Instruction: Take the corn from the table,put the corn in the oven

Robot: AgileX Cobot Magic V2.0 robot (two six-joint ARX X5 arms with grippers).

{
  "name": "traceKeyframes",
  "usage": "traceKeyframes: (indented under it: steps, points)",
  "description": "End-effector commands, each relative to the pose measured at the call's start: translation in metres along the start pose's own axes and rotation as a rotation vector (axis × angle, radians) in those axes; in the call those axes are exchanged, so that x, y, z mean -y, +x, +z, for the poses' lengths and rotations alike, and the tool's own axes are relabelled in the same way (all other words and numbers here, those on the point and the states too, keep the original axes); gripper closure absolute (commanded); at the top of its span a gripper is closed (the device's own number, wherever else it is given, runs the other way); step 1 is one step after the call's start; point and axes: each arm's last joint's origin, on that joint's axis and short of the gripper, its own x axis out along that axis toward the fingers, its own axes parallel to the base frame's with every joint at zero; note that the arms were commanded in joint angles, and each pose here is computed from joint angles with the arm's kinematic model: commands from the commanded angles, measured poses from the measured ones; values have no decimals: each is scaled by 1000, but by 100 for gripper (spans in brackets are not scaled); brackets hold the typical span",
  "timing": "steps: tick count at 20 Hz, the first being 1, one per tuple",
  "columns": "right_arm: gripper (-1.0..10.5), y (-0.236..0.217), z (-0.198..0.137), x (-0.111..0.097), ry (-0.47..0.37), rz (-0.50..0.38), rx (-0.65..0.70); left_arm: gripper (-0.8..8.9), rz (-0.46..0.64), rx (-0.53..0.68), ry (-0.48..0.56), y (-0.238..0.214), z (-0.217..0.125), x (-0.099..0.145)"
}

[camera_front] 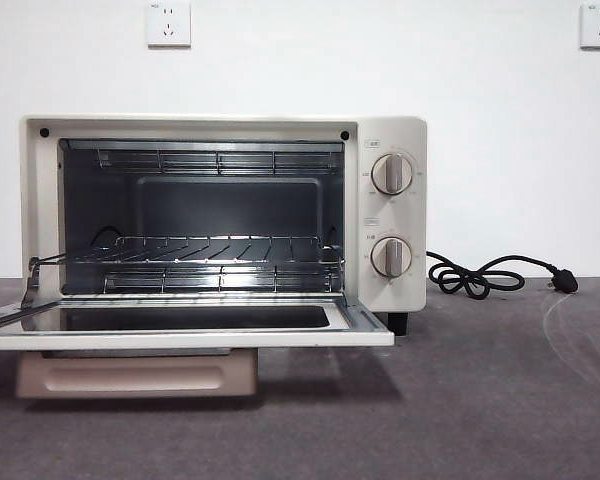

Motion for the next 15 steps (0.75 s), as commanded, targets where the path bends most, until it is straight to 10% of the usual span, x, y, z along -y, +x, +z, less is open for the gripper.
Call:
traceKeyframes:
  steps: [1, 15]
  points:
    - [958, 17, 4, 0, -57, 26, -5, 821, 44, 40, -58, 0, -17, -3]
    - [959, 153, 4, 19, -375, -176, -91, 821, 108, 243, -200, -25, -58, -6]
